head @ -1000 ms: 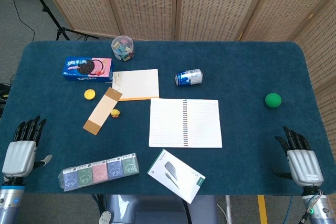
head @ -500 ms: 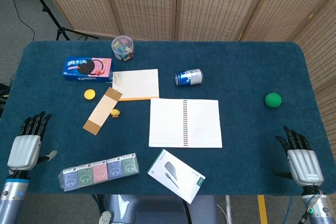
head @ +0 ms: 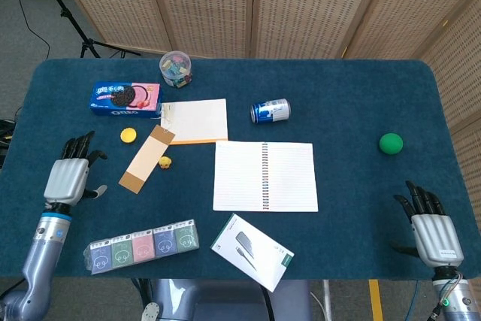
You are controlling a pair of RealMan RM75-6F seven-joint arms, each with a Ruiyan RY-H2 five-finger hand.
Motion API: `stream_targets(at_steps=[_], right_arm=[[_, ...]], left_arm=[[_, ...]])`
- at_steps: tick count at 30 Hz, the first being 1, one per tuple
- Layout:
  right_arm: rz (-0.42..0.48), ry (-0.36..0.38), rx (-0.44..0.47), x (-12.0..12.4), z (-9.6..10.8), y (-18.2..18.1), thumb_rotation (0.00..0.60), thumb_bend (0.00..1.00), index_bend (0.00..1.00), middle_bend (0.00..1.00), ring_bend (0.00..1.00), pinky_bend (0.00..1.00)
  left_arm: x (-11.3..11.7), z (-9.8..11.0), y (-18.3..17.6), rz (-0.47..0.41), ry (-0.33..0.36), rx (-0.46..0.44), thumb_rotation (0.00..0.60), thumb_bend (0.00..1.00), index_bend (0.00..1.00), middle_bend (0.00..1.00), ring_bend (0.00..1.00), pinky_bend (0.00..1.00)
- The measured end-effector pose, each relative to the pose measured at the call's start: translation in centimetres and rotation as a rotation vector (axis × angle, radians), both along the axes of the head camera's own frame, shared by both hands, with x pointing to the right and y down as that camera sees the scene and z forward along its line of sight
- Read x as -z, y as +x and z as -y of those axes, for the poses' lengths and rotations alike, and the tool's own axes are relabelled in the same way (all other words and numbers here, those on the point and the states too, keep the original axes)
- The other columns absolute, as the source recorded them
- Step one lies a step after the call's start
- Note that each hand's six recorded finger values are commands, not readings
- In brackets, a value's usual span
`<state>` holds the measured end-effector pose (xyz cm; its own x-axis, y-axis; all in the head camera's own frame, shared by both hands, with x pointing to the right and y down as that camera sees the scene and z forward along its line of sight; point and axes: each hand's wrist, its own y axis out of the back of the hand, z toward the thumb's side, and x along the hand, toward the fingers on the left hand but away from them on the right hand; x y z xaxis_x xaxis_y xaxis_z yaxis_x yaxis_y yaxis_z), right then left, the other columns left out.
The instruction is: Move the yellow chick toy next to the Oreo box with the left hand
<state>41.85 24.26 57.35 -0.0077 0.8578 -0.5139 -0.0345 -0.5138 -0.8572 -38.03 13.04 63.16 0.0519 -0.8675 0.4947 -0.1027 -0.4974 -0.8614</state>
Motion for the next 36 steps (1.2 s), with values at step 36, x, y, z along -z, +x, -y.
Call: stream_targets(at_steps=[36], right_arm=[[0.034, -0.001, -0.004, 0.3, 0.1, 0.1, 0.600, 0.00, 0.17, 0.00, 0.00, 0.08]], left_arm=[[-8.2, 4.6, 11.3, 0.022, -0.105, -0.014, 0.600, 0.26, 0.42, 0.00, 0.00, 0.00]])
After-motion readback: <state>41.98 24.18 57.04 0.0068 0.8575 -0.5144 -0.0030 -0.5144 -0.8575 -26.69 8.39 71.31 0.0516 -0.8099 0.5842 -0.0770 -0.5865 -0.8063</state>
